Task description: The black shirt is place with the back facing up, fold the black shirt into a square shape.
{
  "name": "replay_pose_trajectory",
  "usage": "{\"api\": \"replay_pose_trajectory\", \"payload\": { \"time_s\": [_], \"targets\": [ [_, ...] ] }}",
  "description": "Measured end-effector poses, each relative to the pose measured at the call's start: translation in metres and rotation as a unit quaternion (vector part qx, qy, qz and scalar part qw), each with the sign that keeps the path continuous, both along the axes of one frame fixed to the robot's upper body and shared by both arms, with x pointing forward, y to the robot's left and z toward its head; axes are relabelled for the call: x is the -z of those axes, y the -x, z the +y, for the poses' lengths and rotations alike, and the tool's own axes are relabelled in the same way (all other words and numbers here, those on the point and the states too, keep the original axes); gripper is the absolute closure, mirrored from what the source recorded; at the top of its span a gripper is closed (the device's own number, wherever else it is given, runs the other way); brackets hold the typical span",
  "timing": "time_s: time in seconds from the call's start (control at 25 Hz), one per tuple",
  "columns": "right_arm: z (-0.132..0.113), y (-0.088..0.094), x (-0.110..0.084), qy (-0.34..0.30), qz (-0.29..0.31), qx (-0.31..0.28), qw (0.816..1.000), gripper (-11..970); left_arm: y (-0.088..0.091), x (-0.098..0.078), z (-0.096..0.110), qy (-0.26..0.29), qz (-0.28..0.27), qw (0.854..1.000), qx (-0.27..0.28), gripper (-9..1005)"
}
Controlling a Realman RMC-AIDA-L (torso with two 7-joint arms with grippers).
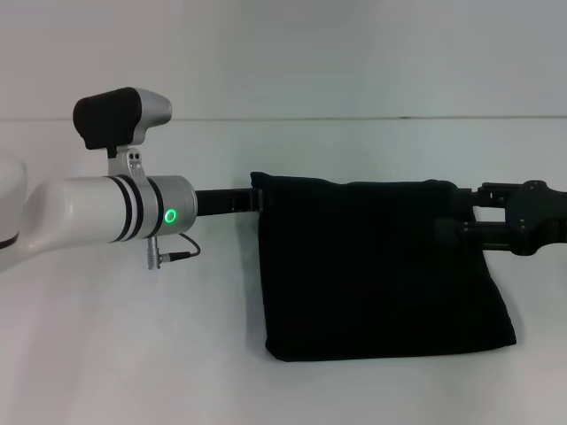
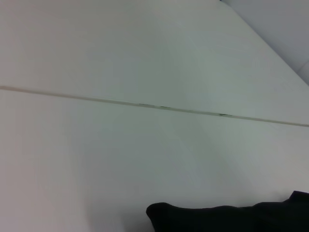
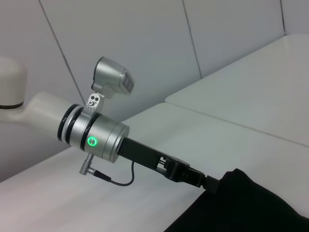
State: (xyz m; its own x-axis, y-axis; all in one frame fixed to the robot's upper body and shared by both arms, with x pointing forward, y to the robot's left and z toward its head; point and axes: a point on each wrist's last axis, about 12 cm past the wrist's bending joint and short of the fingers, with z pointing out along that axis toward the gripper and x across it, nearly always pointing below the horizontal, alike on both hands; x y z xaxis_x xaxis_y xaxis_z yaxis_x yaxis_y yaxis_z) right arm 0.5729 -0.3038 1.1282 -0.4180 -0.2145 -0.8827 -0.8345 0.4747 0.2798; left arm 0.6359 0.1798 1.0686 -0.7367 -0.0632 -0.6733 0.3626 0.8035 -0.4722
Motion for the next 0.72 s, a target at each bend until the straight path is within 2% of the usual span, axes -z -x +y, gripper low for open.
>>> {"api": "replay_pose_trajectory", "payload": {
  "time_s": [0.4,0.72],
  "targets": [
    [0.001,0.0,0.001,-0.001,0.0,0.003,1.0,218,-0.009,-0.014,-0.01,-0.002,-0.016,1.0,0.022,987],
    [0.005,-0.002,0.006,0.0,-0.001,0.013,1.0,222,-0.019,-0.026,-0.007,-0.013,-0.036,0.999,0.025,984]
  ]
}}
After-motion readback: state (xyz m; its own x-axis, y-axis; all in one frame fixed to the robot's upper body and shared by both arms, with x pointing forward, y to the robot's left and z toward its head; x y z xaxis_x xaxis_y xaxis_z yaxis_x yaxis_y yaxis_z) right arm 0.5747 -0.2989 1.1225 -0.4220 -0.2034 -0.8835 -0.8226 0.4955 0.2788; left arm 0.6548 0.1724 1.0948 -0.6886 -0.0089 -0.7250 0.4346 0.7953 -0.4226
